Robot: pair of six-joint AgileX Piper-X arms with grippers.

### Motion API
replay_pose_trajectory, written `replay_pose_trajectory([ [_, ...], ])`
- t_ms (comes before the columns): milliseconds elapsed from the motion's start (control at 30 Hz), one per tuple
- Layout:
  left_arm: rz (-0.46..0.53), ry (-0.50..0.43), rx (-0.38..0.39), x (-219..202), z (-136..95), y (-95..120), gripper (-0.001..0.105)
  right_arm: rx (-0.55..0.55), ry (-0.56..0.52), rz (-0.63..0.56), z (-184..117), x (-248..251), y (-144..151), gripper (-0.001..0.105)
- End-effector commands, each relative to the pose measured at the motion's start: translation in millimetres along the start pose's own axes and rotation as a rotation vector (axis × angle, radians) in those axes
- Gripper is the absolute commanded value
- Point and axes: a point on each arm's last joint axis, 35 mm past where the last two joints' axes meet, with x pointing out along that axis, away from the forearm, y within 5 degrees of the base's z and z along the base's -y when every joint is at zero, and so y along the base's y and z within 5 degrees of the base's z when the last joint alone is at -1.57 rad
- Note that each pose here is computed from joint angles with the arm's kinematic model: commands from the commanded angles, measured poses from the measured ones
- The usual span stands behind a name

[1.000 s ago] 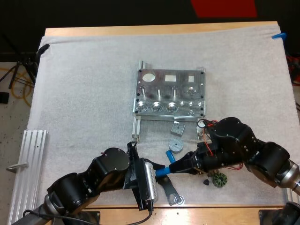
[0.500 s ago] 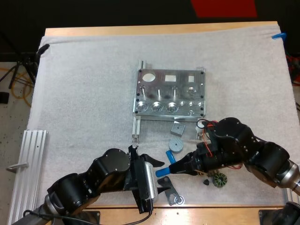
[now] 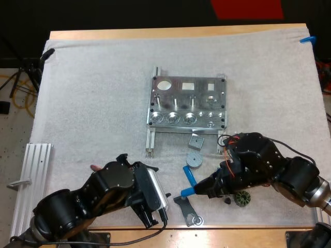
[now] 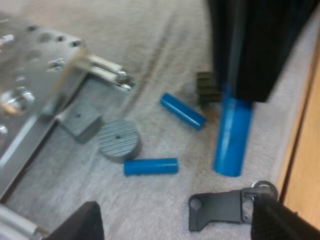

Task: Load cells from right to left

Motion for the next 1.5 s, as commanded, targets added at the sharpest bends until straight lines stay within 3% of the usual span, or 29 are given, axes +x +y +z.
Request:
replay_pose_trajectory([
  [0,0.042,-0.014,-0.041,-6.5,1.9,0.6,0.062,-0.022,0.018,-0.021,-1.5,-1.5,0.1,0.014],
  [233,0.146,0.004,-0.183,-12.9,0.0,3.7,0.062,-0.118,0.094,-0.168,-3.6,-11.1,1.3,0.014],
  [400,0.283,0.052,-0.359,-14.5,-9.7,8.3,0.062,-0.216,0.139,-0.3,2.1,-25.6,7.3,0.014],
  [567,0.339,0.081,-0.419,-15.7,-15.2,10.0,0.062,-0.283,0.154,-0.4,9.2,-37.0,12.6,0.014],
  [967,0.342,-0.056,-0.443,-13.9,-0.7,10.8,0.062,-0.371,0.099,-0.525,26.7,-53.4,22.3,0.014],
  [1300,0.332,-0.075,-0.331,-13.2,3.3,10.5,0.062,-0.424,0.124,-0.599,26.7,-55.2,20.4,0.014],
  [1467,0.332,-0.074,-0.324,-13.2,3.3,10.5,0.062,-0.433,0.157,-0.611,29.8,-51.8,17.9,0.014],
])
